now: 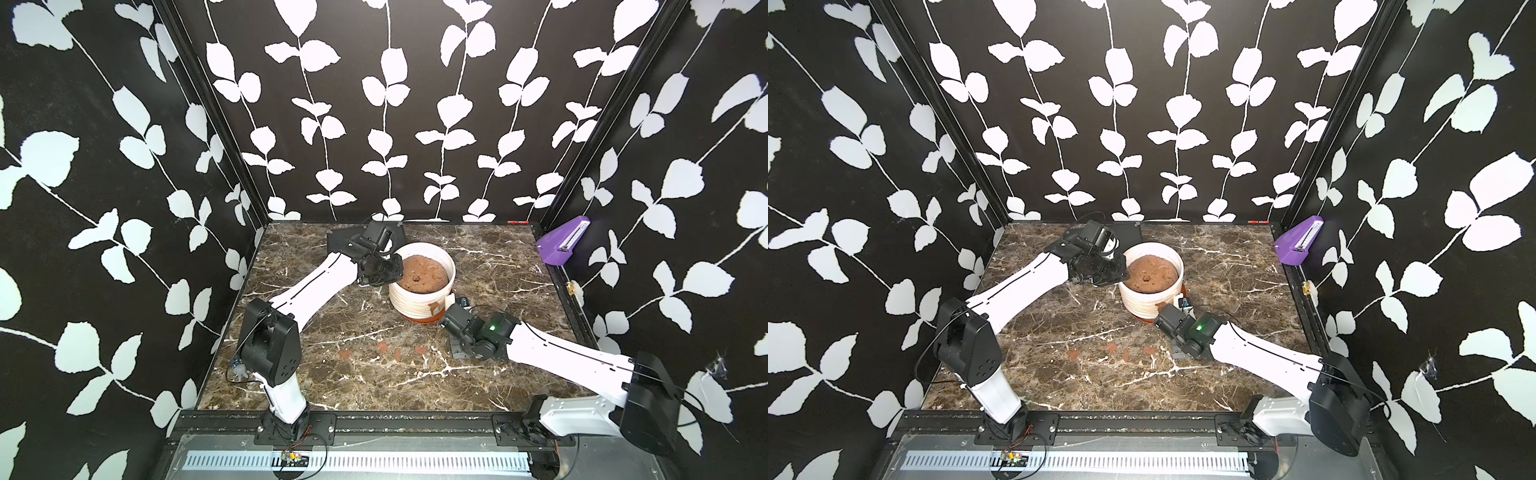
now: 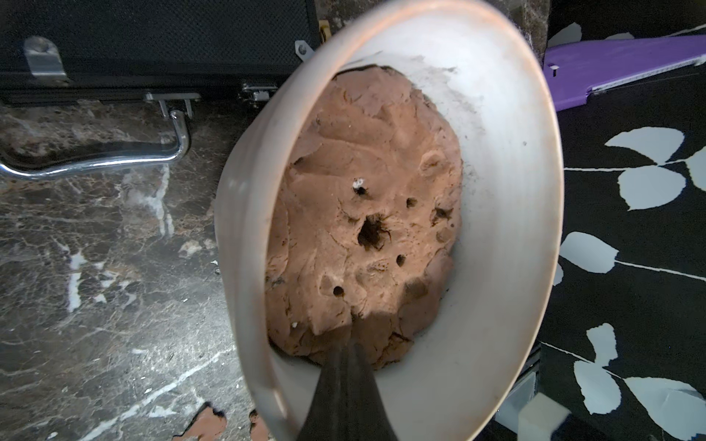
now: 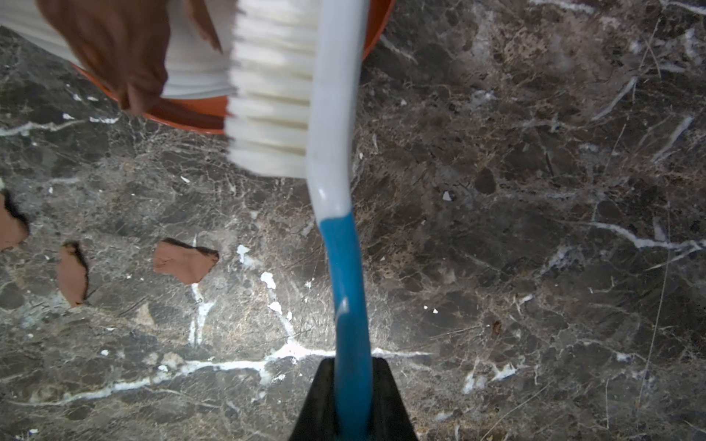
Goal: Scrub the dried mud off the ceramic pot
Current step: Brush off the soil from the pot.
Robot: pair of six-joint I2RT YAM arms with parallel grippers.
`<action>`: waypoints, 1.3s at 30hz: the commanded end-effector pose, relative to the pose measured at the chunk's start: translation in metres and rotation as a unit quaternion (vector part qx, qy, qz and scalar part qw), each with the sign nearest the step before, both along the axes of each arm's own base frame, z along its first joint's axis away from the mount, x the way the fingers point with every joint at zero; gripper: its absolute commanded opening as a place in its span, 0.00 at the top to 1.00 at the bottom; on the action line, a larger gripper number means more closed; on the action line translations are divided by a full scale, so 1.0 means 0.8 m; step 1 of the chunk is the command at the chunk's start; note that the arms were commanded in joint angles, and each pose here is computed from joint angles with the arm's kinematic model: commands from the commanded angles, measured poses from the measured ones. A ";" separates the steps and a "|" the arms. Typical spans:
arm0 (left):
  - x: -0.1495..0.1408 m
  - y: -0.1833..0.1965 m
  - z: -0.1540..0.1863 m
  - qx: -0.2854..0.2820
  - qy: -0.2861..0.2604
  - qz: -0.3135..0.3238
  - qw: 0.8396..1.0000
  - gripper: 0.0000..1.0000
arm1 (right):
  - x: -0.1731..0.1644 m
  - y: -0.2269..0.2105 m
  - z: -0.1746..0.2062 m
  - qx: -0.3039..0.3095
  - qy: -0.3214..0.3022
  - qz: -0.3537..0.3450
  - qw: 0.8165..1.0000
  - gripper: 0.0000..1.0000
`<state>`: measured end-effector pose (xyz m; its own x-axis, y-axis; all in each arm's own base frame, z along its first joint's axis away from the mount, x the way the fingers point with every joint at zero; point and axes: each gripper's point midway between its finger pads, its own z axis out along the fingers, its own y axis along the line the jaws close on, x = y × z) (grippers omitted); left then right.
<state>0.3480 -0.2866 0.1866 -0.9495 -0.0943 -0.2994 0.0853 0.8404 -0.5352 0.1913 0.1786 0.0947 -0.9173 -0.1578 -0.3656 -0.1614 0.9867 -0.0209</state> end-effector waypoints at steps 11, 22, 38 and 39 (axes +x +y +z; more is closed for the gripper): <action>-0.021 0.018 -0.005 0.026 0.004 -0.008 1.000 1.00 | 0.017 0.034 0.024 0.059 -0.040 0.028 0.997 1.00; -0.025 0.020 -0.007 0.019 0.002 -0.001 1.000 1.00 | 0.010 0.056 0.044 0.089 -0.065 0.059 0.992 1.00; -0.028 0.018 -0.013 0.021 0.002 -0.004 1.000 1.00 | -0.022 0.120 0.053 0.063 -0.090 0.151 0.982 1.00; -0.028 0.018 -0.013 0.022 0.002 -0.005 1.000 1.00 | -0.024 0.119 0.051 0.050 -0.088 0.153 0.983 1.00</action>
<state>0.3416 -0.2862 0.1884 -0.9366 -0.0873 -0.3393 0.1197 0.8305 -0.5440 0.1555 0.2476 0.1112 -0.8186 -0.3911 -0.4206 -0.4382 0.8987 0.0171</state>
